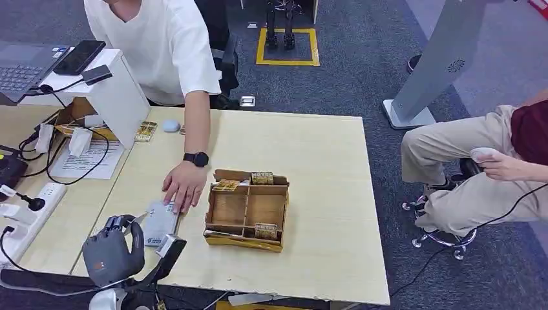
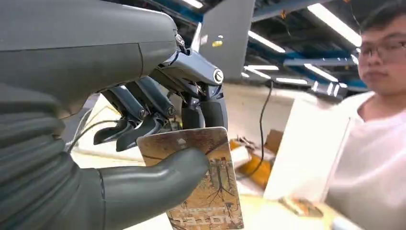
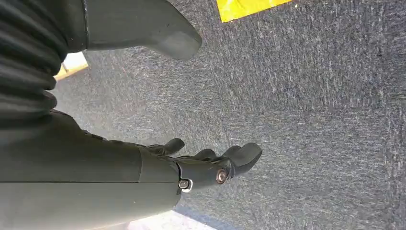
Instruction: Pass the card to the sensor for recognition and then transmit it.
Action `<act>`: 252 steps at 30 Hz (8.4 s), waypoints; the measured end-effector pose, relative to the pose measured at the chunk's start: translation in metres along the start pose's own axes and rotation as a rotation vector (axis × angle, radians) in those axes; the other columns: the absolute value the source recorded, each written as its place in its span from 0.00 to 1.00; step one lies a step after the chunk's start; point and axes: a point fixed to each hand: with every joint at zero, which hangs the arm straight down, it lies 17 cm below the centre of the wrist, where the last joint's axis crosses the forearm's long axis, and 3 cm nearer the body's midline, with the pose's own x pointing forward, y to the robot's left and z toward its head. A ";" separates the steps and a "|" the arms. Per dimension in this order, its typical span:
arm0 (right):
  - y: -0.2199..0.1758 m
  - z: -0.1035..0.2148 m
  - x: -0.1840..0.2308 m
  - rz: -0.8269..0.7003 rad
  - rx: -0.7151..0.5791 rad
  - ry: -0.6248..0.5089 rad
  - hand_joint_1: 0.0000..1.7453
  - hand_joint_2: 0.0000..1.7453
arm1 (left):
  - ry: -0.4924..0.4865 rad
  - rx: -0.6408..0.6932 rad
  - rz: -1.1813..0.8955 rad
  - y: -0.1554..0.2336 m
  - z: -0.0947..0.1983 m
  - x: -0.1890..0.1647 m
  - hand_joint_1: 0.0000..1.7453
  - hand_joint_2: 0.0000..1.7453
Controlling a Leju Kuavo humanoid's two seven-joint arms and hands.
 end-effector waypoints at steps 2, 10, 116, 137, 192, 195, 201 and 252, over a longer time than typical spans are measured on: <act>0.001 0.000 0.000 0.000 0.002 0.000 0.00 1.00 | -0.006 -0.025 0.002 -0.009 0.004 0.002 1.00 1.00; 0.003 0.001 0.002 0.002 0.009 -0.010 0.00 1.00 | -0.046 -0.138 0.045 -0.047 0.029 0.018 1.00 1.00; 0.011 0.004 0.011 0.043 0.031 -0.042 0.00 1.00 | 0.002 -0.278 0.117 -0.112 0.038 0.014 1.00 1.00; 0.010 0.004 0.010 0.039 0.027 -0.043 0.00 1.00 | 0.096 -0.031 0.528 -0.063 0.014 0.003 1.00 1.00; 0.008 0.003 0.022 0.080 0.024 -0.091 0.00 1.00 | 0.174 0.093 1.116 -0.021 -0.062 0.088 0.00 1.00; 0.008 0.003 0.020 0.077 0.023 -0.088 0.00 1.00 | 0.157 0.104 1.119 -0.013 -0.060 0.088 0.00 1.00; 0.005 0.002 0.015 0.069 0.016 -0.078 0.00 1.00 | 0.058 0.150 1.111 0.018 -0.051 0.095 0.00 1.00; 0.000 -0.002 0.007 0.103 0.014 -0.070 0.00 1.00 | -0.567 0.273 0.041 0.103 -0.006 0.162 0.00 1.00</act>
